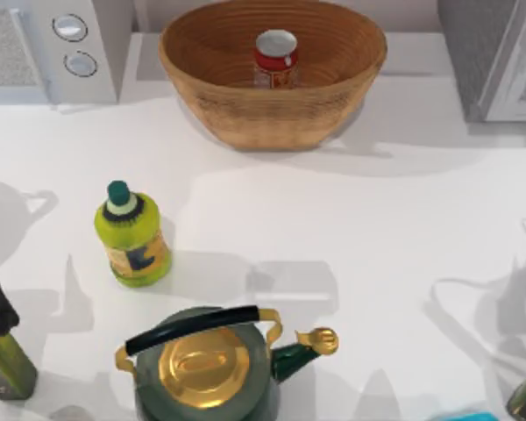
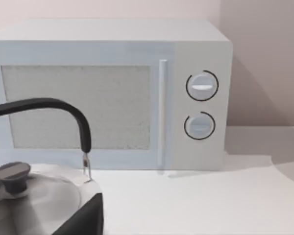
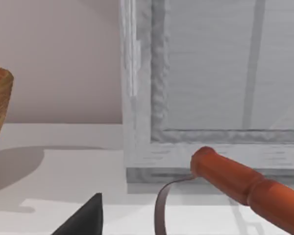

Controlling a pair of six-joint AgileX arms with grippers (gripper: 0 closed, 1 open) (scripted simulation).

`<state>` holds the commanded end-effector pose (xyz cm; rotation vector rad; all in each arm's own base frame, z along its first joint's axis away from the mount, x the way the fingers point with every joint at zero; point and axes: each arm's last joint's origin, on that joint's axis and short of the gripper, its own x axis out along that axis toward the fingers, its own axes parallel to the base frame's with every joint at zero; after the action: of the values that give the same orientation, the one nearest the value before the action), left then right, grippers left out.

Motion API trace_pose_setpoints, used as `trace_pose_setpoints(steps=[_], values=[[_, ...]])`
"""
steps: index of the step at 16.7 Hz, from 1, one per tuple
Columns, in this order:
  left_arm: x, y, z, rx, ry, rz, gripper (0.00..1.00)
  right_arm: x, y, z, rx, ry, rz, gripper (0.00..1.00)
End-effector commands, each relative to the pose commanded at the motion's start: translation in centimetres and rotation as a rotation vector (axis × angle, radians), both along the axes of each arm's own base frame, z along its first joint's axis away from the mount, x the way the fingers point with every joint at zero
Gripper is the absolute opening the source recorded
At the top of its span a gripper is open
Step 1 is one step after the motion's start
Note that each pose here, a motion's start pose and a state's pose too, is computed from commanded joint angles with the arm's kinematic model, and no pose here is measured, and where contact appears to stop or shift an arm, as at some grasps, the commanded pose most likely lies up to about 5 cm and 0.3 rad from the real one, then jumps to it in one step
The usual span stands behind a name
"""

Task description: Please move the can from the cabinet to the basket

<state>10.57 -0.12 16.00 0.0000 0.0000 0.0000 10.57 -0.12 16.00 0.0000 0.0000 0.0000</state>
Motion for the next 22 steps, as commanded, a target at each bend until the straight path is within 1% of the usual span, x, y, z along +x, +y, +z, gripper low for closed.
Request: trace_pose_setpoints(steps=[3, 5, 9, 11, 13, 15, 18, 20, 22], values=[[0.0, 0.0, 0.0, 0.0, 0.0, 0.0, 1.0, 0.0, 0.1, 0.2, 0.001, -0.003, 0.012, 1.0], [0.0, 0.0, 0.0, 0.0, 0.0, 0.0, 1.0, 0.1, 0.2, 1.0, 0.007, -0.023, 0.056, 1.0], [0.0, 0.0, 0.0, 0.0, 0.0, 0.0, 1.0, 0.8, 0.2, 3.5, 0.009, -0.083, 0.171, 1.0], [0.0, 0.0, 0.0, 0.0, 0.0, 0.0, 1.0, 1.5, -0.1, 5.0, -0.003, -0.123, 0.213, 1.0], [0.0, 0.0, 0.0, 0.0, 0.0, 0.0, 1.0, 2.4, -0.8, 6.5, -0.03, -0.168, 0.235, 1.0], [0.0, 0.0, 0.0, 0.0, 0.0, 0.0, 1.0, 3.4, -1.9, 7.8, -0.068, -0.211, 0.233, 1.0], [0.0, 0.0, 0.0, 0.0, 0.0, 0.0, 1.0, 5.2, -4.6, 8.9, -0.133, -0.247, 0.202, 1.0], [0.0, 0.0, 0.0, 0.0, 0.0, 0.0, 1.0, 6.2, -6.9, 8.8, -0.168, -0.245, 0.173, 1.0], [0.0, 0.0, 0.0, 0.0, 0.0, 0.0, 1.0, 6.9, -9.6, 8.1, -0.184, -0.218, 0.143, 1.0]])
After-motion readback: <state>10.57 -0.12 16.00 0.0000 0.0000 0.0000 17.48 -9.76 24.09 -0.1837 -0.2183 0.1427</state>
